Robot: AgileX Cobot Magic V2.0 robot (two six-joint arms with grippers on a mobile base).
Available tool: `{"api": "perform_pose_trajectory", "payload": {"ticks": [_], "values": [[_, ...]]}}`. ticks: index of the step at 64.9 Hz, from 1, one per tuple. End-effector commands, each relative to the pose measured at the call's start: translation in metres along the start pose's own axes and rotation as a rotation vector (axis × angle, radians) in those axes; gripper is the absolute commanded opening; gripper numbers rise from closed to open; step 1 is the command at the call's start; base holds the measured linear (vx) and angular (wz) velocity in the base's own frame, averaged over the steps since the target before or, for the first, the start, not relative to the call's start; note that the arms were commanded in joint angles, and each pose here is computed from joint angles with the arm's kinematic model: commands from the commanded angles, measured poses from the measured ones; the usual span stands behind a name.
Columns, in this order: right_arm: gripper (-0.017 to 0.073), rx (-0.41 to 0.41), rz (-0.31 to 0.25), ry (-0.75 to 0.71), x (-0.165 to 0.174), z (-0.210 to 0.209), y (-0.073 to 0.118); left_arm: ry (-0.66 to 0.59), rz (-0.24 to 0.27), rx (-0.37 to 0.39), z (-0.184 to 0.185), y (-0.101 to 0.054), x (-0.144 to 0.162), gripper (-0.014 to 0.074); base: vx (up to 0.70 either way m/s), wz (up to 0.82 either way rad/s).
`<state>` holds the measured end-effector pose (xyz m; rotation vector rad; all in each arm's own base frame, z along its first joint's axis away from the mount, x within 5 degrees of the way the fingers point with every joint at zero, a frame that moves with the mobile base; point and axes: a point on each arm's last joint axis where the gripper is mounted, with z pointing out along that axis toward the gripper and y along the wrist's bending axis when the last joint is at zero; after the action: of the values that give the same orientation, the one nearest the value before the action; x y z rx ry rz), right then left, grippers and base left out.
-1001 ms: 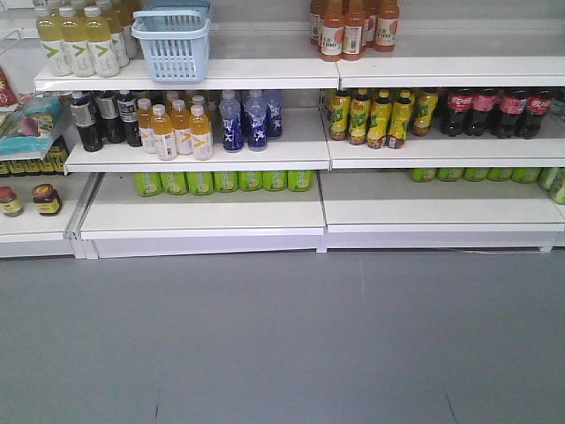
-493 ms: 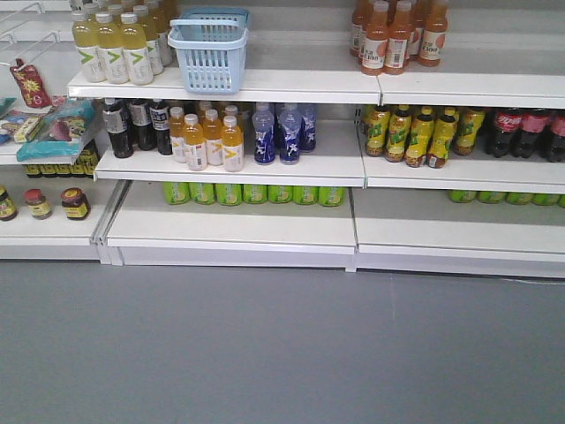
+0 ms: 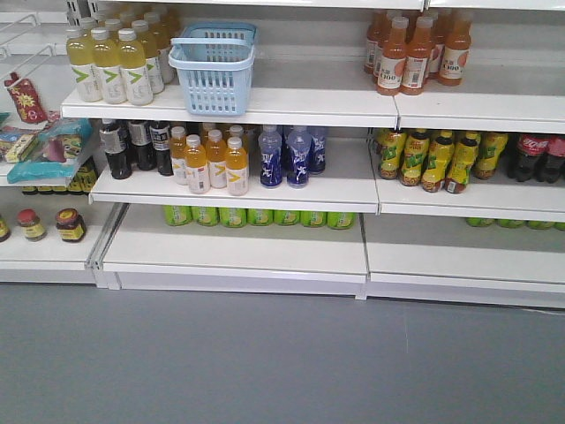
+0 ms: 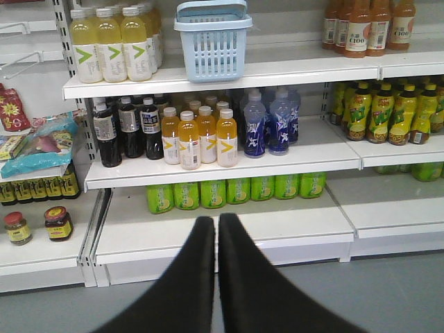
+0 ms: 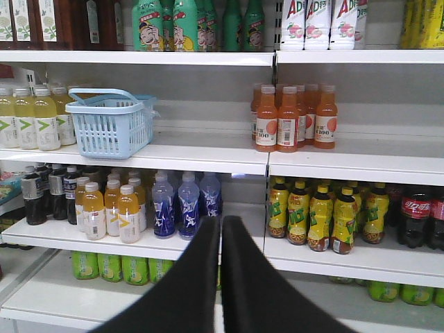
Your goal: Place coke in basket with both arms
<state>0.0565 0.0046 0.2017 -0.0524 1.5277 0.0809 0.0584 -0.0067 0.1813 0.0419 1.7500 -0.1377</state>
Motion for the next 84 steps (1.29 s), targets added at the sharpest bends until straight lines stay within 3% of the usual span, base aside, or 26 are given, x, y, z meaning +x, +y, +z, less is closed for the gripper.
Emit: {"api": "perform_pose_trajectory", "payload": {"ticks": [1, 84], "values": [[-0.0005, -0.007, -0.008, -0.067, -0.001, -0.0005, 0.0008, -0.055, -0.002, 0.009, 0.0009, -0.0007, -0.004, -0.0005, 0.23, -0.01], [-0.0005, -0.007, -0.008, -0.067, -0.001, -0.0005, 0.0008, -0.055, -0.002, 0.009, 0.0009, -0.0007, -0.004, -0.0005, 0.21, -0.04]]}}
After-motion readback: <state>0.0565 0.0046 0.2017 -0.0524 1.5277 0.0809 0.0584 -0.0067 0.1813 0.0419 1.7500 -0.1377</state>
